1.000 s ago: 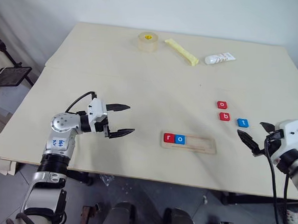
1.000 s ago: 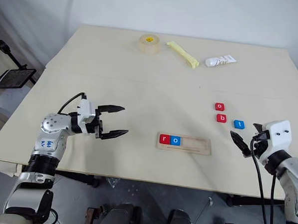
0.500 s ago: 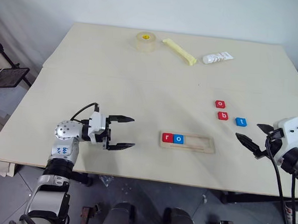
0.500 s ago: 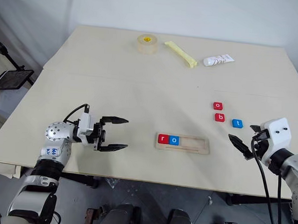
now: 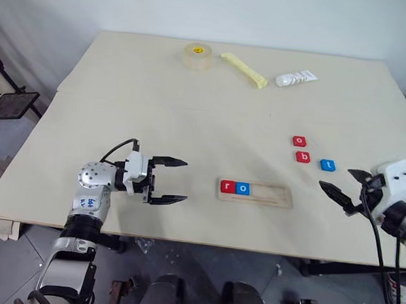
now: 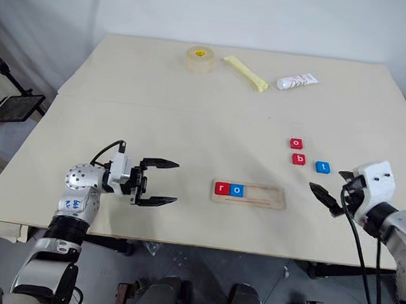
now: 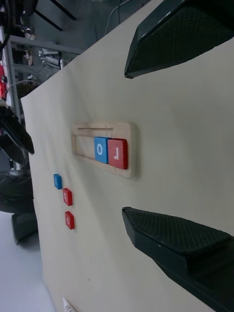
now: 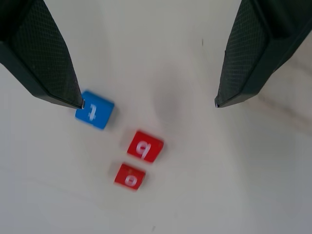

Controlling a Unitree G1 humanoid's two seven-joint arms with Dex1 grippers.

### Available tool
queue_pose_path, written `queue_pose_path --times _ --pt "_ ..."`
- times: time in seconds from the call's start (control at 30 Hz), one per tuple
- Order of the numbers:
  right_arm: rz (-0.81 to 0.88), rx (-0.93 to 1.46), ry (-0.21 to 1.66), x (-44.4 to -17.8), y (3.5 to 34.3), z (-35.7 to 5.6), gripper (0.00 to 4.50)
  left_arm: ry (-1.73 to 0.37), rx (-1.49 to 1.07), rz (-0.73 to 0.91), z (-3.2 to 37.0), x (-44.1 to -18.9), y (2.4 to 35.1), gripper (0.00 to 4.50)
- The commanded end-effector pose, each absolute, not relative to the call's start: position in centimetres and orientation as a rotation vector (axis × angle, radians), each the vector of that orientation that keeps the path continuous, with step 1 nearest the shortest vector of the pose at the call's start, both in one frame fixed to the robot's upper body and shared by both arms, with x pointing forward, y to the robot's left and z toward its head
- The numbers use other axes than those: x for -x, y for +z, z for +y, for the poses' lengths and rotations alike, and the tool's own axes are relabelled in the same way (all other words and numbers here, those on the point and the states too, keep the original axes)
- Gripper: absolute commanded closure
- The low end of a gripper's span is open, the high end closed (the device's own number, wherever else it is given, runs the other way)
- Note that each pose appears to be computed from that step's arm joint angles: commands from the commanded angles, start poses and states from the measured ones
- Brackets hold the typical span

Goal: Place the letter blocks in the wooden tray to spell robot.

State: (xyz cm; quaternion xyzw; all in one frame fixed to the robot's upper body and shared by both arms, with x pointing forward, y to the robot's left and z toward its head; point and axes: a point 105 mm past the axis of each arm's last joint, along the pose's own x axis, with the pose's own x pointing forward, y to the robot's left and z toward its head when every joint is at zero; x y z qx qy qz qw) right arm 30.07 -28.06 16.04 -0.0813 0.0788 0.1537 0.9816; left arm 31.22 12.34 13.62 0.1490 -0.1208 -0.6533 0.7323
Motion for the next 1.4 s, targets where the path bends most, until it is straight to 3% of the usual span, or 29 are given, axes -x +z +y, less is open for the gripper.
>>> queue_pose_path --times 0.03,0.37,0.9,1.0,1.23,1.4 --pt "0.127 0.105 0.289 -32.0 16.4 -26.0 0.00 -1.434 -0.320 -0.319 11.9 -30.8 14.5 0.01" --pt "0.116 0.048 0.177 -37.3 14.0 -25.3 0.00 -1.414 -0.311 -0.314 11.8 -29.9 14.4 0.01" --pt "0.164 -0.049 0.141 -39.2 10.8 -24.7 0.00 -1.382 -0.304 -0.311 11.7 -29.8 14.4 0.01" --pt "0.160 -0.068 0.132 -39.3 10.7 -24.4 0.60 -1.378 -0.305 -0.310 11.7 -29.9 14.4 0.00" --pt "0.132 -0.059 0.104 -39.0 11.0 -24.3 2.96 -1.384 -0.303 -0.298 11.9 -30.2 14.3 0.00" --pt "0.072 -0.046 0.085 -37.8 13.0 -24.5 3.04 -1.386 -0.295 -0.272 12.4 -30.4 13.8 0.00"
